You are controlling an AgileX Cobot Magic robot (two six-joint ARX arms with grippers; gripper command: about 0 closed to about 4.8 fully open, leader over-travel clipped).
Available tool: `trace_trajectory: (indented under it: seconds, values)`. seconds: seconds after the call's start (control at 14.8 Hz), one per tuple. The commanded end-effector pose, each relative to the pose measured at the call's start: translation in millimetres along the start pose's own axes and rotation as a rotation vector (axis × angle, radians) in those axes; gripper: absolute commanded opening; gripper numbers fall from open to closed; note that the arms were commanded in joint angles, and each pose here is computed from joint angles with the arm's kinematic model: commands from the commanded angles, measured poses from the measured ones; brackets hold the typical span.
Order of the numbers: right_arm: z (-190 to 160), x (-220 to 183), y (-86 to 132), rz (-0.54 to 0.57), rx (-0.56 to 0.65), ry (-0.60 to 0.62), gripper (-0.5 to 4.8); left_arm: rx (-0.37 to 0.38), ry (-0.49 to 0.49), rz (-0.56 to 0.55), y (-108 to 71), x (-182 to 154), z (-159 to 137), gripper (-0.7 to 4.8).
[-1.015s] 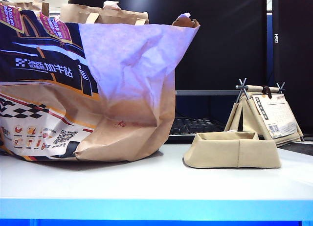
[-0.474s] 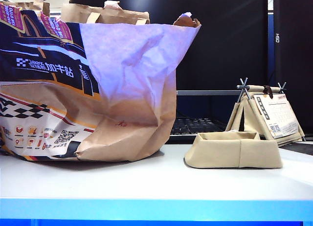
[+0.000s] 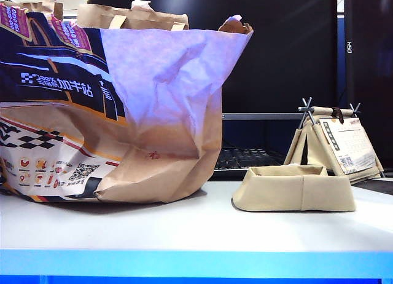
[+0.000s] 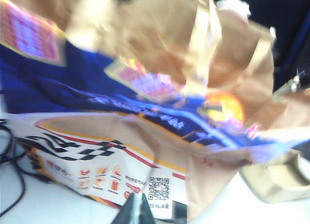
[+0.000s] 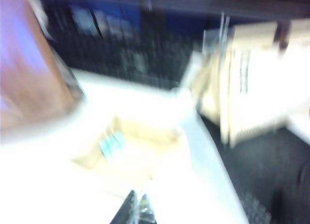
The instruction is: Open the paper bag and put two oranges into the paper bag.
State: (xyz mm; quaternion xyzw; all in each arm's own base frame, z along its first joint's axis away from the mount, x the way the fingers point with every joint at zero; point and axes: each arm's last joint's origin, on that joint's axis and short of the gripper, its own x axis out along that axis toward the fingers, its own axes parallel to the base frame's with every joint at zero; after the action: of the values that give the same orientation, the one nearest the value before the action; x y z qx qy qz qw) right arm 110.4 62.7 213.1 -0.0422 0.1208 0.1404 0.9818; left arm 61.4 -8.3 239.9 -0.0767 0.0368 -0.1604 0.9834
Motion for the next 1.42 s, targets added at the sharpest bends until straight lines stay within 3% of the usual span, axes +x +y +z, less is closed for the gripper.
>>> trace_trajectory:
  seconds: [0.07, 0.34, 1.02, 1.22, 1.42]
  values:
    - [-36.4, 17.5, -2.6, -0.104, 0.017, -0.019, -0.06, -0.055, -0.017, 0.17, 14.5, 16.2, -26.4, -0.06]
    - [-57.6, 20.4, -5.8, -0.128, 0.025, -0.007, -0.06, -0.088, 0.109, 0.226, 30.4, 33.8, -83.8, -0.05]
    - [-62.3, 20.1, -5.0, -0.117, 0.035, 0.035, -0.06, -0.085, 0.114, 0.219, 30.4, 34.5, -84.2, 0.0]
    - [-59.1, 5.3, -15.4, -0.135, 0.087, -0.093, -0.05, -0.082, 0.102, 0.229, 30.6, 34.4, -83.7, 0.0]
    - [-53.3, -15.3, -41.9, -0.354, 0.157, -0.289, -0.05, -0.073, 0.068, 0.219, 30.6, 35.0, -83.5, 0.0]
